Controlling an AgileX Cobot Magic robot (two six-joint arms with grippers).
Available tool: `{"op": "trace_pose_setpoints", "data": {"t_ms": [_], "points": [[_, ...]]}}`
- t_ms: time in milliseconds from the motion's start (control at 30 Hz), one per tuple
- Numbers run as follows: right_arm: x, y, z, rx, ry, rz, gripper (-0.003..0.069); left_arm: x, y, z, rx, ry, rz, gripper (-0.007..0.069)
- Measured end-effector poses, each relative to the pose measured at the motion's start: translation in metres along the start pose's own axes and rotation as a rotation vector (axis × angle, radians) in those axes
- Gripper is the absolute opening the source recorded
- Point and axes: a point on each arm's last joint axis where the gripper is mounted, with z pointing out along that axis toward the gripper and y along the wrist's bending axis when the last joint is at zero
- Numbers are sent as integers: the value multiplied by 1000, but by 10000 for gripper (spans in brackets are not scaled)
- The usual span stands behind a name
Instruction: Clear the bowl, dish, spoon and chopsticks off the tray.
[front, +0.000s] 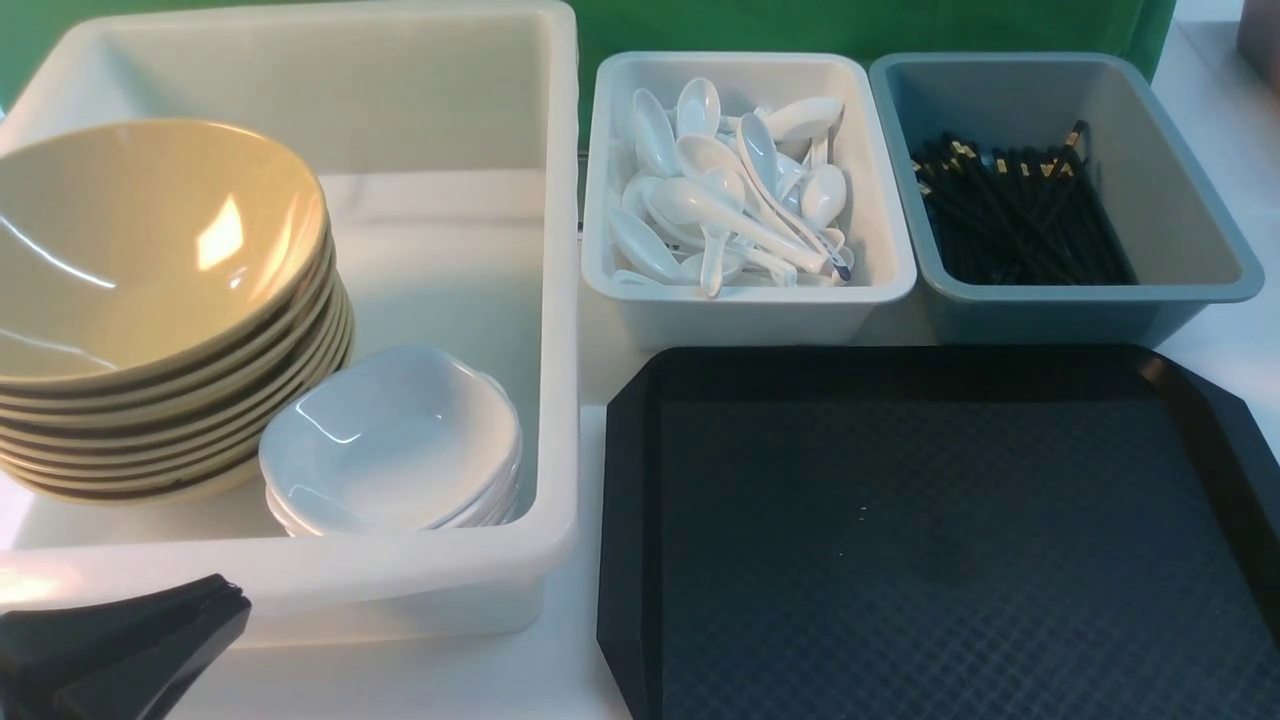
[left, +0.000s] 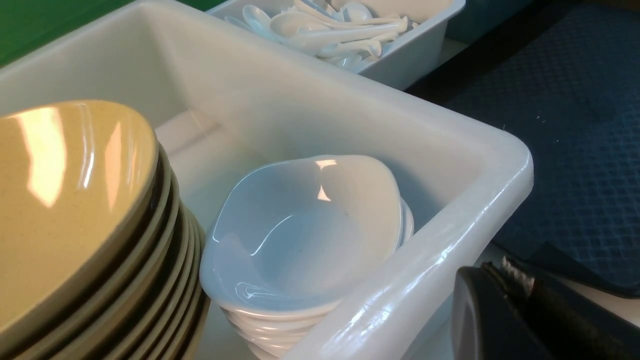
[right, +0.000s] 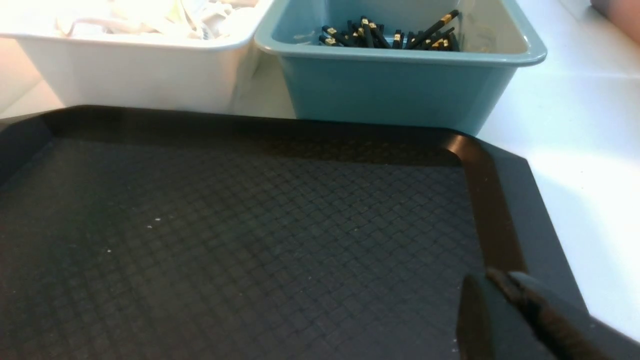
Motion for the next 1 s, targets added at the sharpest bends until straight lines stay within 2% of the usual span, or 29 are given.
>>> {"op": "trace_pose_setpoints", "data": {"t_ms": [133, 267, 367, 500, 567, 767, 1000], "points": [[0, 0, 0, -1, 0, 3, 45, 8, -2, -2, -19, -12, 10, -8], [0, 0, 0, -1, 0, 4, 45, 23, 2, -10, -156, 4, 78, -8], [0, 0, 0, -2, 0, 6, 45, 36, 5, -18, -364, -78, -77, -8], [0, 0, 0, -2, 1, 7, 45, 56, 10, -8, -500, -129, -269, -8], [0, 0, 0, -2, 1, 6, 45, 72, 11, 1, -537, -135, -331, -8], [0, 0, 0, -2, 1, 6, 45, 101, 6, 14, -527, -69, -449, -8], [0, 0, 0, -2, 1, 7, 45, 103, 5, 14, -520, -44, -480, -8]]}}
